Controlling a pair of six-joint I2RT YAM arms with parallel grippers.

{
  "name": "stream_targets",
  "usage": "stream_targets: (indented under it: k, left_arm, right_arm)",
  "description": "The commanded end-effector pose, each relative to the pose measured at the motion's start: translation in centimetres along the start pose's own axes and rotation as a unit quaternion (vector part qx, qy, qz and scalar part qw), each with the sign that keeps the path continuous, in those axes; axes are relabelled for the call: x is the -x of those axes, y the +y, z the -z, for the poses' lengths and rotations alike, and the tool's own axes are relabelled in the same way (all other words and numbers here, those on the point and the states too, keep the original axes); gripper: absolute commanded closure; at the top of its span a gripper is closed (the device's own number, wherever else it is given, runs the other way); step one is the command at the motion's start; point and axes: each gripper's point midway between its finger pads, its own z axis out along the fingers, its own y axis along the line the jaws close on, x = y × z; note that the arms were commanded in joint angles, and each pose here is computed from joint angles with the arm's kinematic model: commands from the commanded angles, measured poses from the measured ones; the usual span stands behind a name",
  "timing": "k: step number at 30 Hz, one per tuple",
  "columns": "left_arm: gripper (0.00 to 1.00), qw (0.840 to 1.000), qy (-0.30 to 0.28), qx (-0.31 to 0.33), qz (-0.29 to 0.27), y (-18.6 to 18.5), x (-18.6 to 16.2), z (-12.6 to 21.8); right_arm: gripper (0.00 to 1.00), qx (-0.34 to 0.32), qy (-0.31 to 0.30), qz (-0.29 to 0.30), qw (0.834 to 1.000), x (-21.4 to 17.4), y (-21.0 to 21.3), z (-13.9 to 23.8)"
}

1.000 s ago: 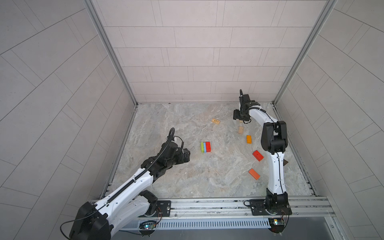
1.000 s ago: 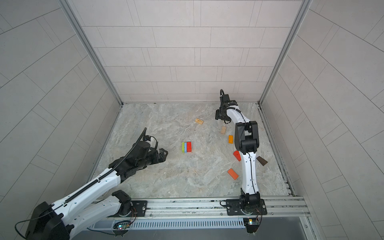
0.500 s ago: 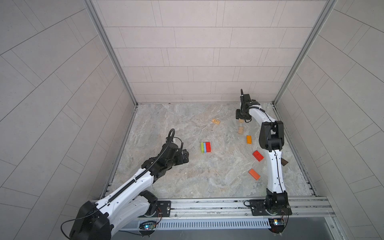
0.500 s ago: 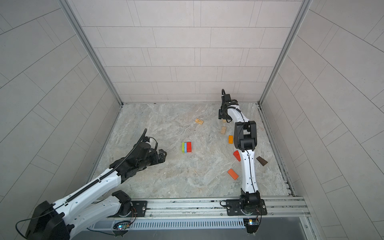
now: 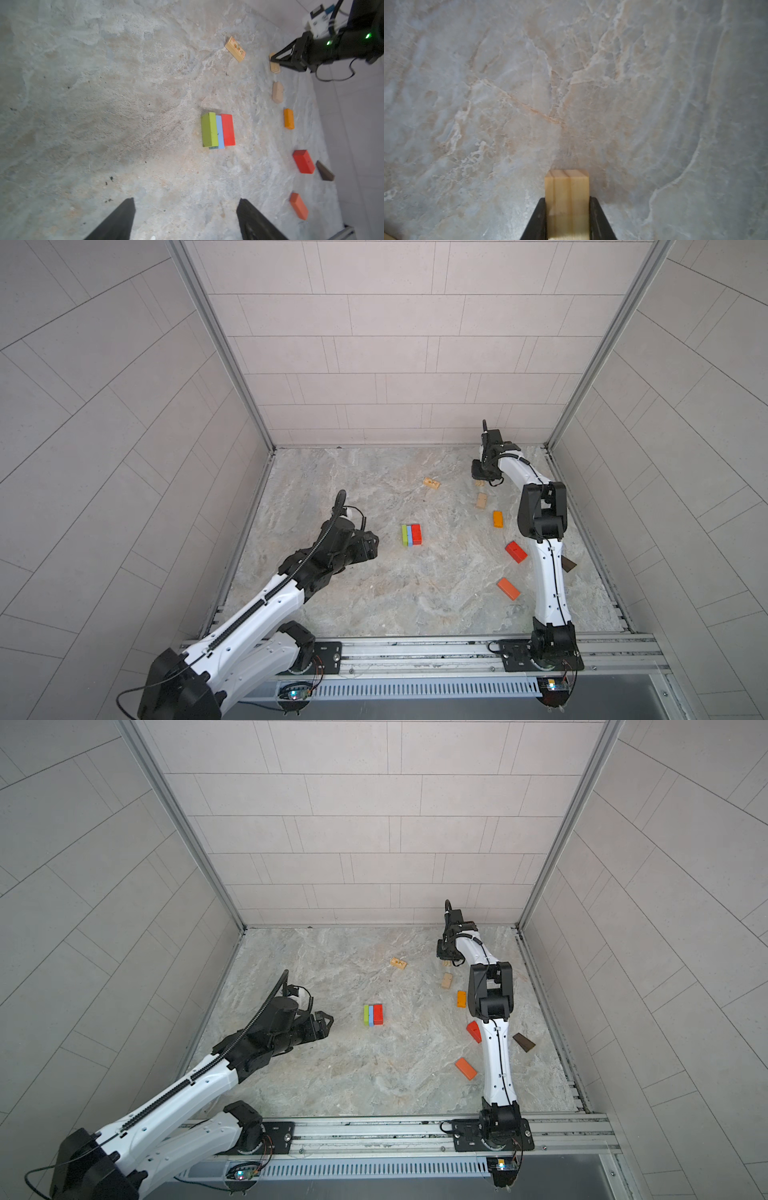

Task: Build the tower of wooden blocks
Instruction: 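Reach the right gripper to the pale wood block and grasp it, then carry the wood block toward the row while the left gripper moves beside it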

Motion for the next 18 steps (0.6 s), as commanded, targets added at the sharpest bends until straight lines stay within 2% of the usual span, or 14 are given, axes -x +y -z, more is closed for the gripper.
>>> stream_targets:
  k: [1, 3, 5, 10, 13, 18]
  left_arm:
    - [0.39, 1.0, 0.011, -0.018, -0.017, -1.4, 0.6, 0.7]
    - [0.47, 0.999, 0.012, -0.031, -0.028, -2.0, 0.8, 0.9]
    - [0.5, 0.998, 0.009, -0.047, -0.04, -2.8, 1.1, 1.0]
    - [0.52, 0.995, -0.006, -0.087, -0.047, -5.2, 2.7, 1.3]
    - [0.51, 0.992, 0.004, -0.115, -0.055, -7.2, 3.6, 1.3]
    - [0.51, 0.984, 0.026, -0.157, -0.074, -9.8, 4.1, 0.4]
  right_arm:
    - [0.93, 0.03, 0.031, -0.029, 0.999, -1.2, 1.0, 1.5]
    - [0.93, 0.073, 0.029, -0.055, 0.995, -1.4, 2.5, 2.3]
    - [0.93, 0.142, 0.016, -0.09, 0.986, -1.4, 4.8, 3.5]
    - [0.96, 0.273, -0.036, -0.172, 0.946, -2.1, 8.6, 8.3]
    - [0.98, 0.327, -0.049, -0.202, 0.922, -3.6, 10.1, 11.2]
    - [0.99, 0.376, -0.047, -0.21, 0.901, -7.5, 13.5, 14.8]
